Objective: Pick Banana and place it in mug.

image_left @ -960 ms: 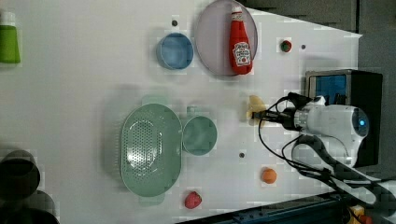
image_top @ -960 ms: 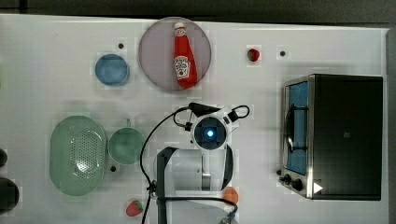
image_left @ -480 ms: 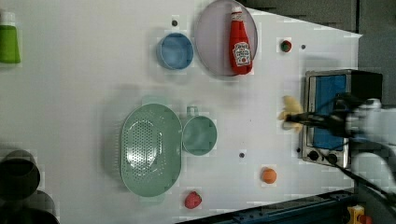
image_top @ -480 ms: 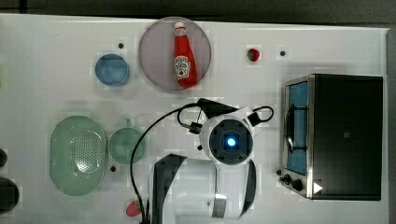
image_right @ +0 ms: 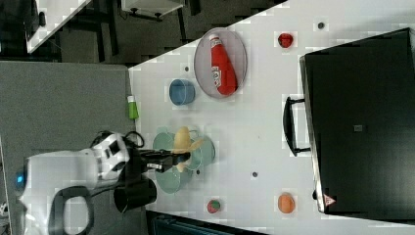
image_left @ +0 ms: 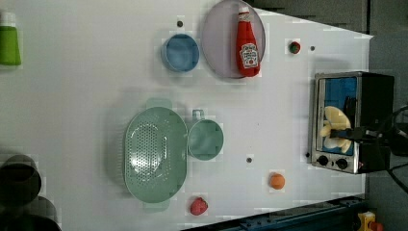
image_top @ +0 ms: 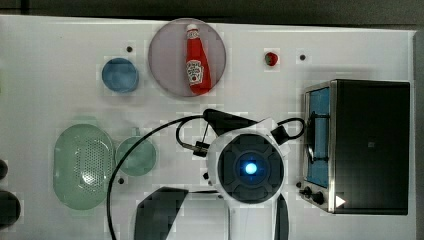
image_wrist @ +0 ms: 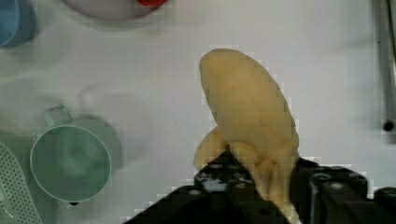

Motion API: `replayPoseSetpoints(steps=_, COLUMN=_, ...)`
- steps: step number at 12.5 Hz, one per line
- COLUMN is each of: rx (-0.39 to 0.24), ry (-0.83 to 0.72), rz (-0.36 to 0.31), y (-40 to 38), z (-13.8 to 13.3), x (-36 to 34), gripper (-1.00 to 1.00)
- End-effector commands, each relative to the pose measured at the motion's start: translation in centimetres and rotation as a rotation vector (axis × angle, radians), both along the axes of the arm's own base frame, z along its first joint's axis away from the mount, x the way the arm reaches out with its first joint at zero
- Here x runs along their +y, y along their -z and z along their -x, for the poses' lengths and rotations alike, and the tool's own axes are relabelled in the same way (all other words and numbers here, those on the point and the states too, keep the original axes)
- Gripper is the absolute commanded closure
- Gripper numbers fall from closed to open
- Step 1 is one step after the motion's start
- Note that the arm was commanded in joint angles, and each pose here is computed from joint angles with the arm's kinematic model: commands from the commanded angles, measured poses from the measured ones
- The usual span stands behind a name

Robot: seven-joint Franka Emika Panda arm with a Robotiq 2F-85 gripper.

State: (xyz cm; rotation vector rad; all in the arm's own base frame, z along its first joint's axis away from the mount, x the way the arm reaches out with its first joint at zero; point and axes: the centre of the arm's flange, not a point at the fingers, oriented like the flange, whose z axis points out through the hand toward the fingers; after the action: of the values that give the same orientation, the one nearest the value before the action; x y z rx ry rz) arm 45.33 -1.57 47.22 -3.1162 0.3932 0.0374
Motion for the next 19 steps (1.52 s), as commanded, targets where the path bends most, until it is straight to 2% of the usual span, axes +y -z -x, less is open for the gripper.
replayPoseSetpoints(steps=1, rx=-0.024, ry=0.02, rz=0.038, y=-1.0, z=0.3, x=5.9, gripper=0.45)
replayPoseSetpoints(steps=3, rx=-0.03, ry=0.056, rz=0.056, y=-0.9, z=0.9, x=10.6, gripper=0.46)
replayPoseSetpoints(steps=5, rx=-0.022, ry=0.13, rz=0.035, y=-0.5, z=1.9, x=15.2, gripper=0.46)
replayPoseSetpoints(steps=7, rx=0.012, ry=0.186, rz=0.014, y=0.7, z=3.0, x=19.3, gripper=0.45)
replayPoseSetpoints(steps=9, rx=0.035, ry=0.241, rz=0.022, y=2.6, z=3.7, x=22.6, gripper=0.45)
replayPoseSetpoints(steps=12, rx=0.061, ry=0.305, rz=0.025, y=6.3, z=3.7, x=25.6, gripper=0.46)
replayPoseSetpoints(steps=17, rx=0.048, ry=0.302, rz=-0.048, y=14.4, z=2.6, x=26.5, gripper=0.46)
replayPoseSetpoints(steps=18, rx=0.05, ry=0.308, rz=-0.055, y=15.4, z=2.5, x=26.3, gripper=0.37)
replayPoseSetpoints(steps=19, rx=0.064, ry=0.317, rz=-0.053, y=16.4, z=2.5, x=25.9, gripper=0.18)
